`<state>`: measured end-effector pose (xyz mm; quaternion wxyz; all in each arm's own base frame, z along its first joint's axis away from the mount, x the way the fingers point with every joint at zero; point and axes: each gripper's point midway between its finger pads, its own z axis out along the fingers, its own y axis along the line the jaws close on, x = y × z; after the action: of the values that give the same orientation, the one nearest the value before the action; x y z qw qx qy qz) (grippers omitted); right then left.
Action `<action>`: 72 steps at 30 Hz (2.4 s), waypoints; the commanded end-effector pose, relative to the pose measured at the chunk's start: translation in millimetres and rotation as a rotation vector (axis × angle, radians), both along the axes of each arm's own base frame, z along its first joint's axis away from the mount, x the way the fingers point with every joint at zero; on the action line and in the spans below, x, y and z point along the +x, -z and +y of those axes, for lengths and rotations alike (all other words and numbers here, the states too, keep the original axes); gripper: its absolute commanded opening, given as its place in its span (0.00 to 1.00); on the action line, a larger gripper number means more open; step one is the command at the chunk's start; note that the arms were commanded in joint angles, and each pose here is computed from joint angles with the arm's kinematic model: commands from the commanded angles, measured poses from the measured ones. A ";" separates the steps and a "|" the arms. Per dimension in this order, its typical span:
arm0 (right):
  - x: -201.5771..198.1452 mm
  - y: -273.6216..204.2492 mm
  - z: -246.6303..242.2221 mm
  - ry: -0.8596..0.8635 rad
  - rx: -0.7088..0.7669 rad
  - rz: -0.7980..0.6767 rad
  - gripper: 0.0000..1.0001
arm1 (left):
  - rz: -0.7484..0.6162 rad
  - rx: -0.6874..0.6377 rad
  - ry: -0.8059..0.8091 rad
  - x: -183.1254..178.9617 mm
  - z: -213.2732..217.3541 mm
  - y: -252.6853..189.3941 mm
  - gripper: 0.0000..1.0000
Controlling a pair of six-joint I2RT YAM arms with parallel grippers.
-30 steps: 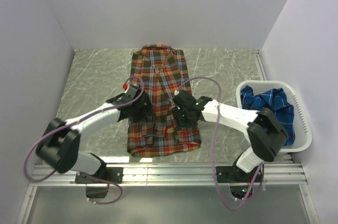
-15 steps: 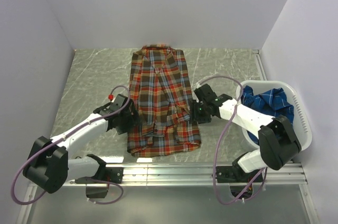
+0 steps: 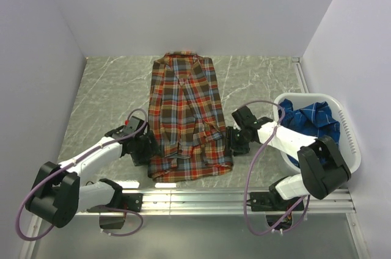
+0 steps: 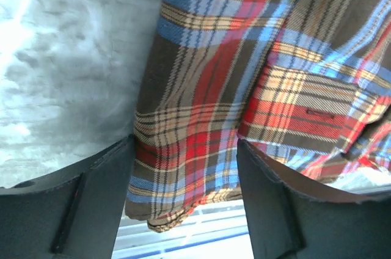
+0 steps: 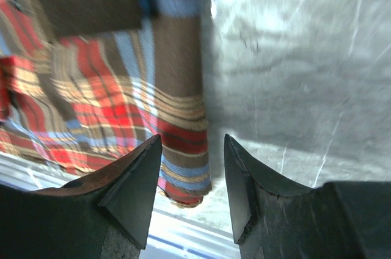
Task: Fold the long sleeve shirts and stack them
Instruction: Fold the shirt
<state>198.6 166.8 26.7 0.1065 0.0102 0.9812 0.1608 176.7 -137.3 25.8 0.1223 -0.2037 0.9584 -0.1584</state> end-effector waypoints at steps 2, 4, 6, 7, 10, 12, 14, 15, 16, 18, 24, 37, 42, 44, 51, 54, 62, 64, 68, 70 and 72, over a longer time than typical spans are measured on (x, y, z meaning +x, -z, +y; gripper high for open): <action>-16.1 4.3 5.3 -0.006 0.055 0.058 0.52 | 0.041 -0.074 0.051 -10.3 -12.3 -1.9 0.70; -23.0 7.3 6.0 -0.013 0.066 0.081 0.48 | 0.078 -0.117 0.073 -18.6 -19.3 -0.9 0.63; -27.3 8.6 6.9 -0.020 0.074 0.096 0.42 | 0.111 -0.150 0.079 -27.2 -23.2 2.4 0.59; -31.2 10.0 6.9 -0.024 0.080 0.112 0.41 | 0.133 -0.185 0.090 -32.4 -28.3 1.1 0.58; -39.2 11.1 6.7 -0.036 0.091 0.133 0.31 | 0.146 -0.207 0.095 -39.1 -31.2 0.5 0.52; -45.8 11.4 5.2 -0.041 0.093 0.152 0.28 | 0.151 -0.203 0.099 -41.8 -30.6 -2.8 0.50; -51.6 9.7 3.1 -0.049 0.091 0.162 0.28 | 0.121 -0.190 0.104 -37.3 -28.9 -9.5 0.51; -53.0 8.7 1.8 -0.052 0.088 0.162 0.28 | 0.133 -0.177 0.102 -40.7 -26.1 -11.0 0.52; -50.8 4.8 1.1 -0.061 0.086 0.144 0.28 | 0.120 -0.175 0.102 -39.9 -25.0 -14.8 0.52; -50.3 0.1 -4.3 -0.065 0.058 0.128 0.29 | 0.105 -0.146 0.102 -38.1 -20.2 -19.1 0.56; -27.4 -20.2 -11.8 -0.047 0.006 0.016 0.44 | 0.096 -0.165 0.098 -41.7 -20.6 -24.1 0.77; 58.2 -73.2 23.8 -0.018 0.106 -0.288 0.45 | -0.056 -0.120 0.058 -1.4 -19.5 -55.0 0.83; 79.4 -58.5 31.2 -0.040 0.066 -0.303 0.47 | -0.141 -0.137 0.050 28.5 -29.9 -74.5 0.82; 83.7 -57.4 35.8 -0.056 0.065 -0.312 0.48 | -0.162 -0.146 0.047 38.5 -34.4 -80.3 0.82; 88.3 -38.0 45.5 -0.099 -0.023 -0.308 0.47 | -0.179 -0.153 0.033 67.0 -47.2 -75.3 0.81; 86.5 -35.1 49.2 -0.111 -0.032 -0.312 0.42 | -0.184 -0.161 0.020 74.0 -50.7 -72.6 0.81; 79.3 -46.7 53.4 -0.147 -0.081 -0.347 0.11 | -0.165 -0.191 0.019 77.7 -58.1 -65.4 0.80; 74.8 -40.9 59.0 -0.164 -0.065 -0.327 0.11 | -0.161 -0.189 0.021 77.4 -58.2 -64.2 0.80; 74.3 -21.3 60.7 -0.143 -0.071 -0.294 0.11 | -0.155 -0.184 0.023 76.8 -58.1 -62.0 0.80; 70.2 -13.5 65.2 -0.149 -0.049 -0.262 0.11 | -0.158 -0.178 0.018 76.6 -56.1 -61.6 0.80; 68.8 -3.8 67.2 -0.158 -0.058 -0.224 0.12 | -0.156 -0.173 0.015 75.3 -54.6 -59.9 0.80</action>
<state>261.6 223.4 36.0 0.2090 -0.0922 0.9647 0.1309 242.6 -186.7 75.4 0.1608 -0.1946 0.9366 -0.2430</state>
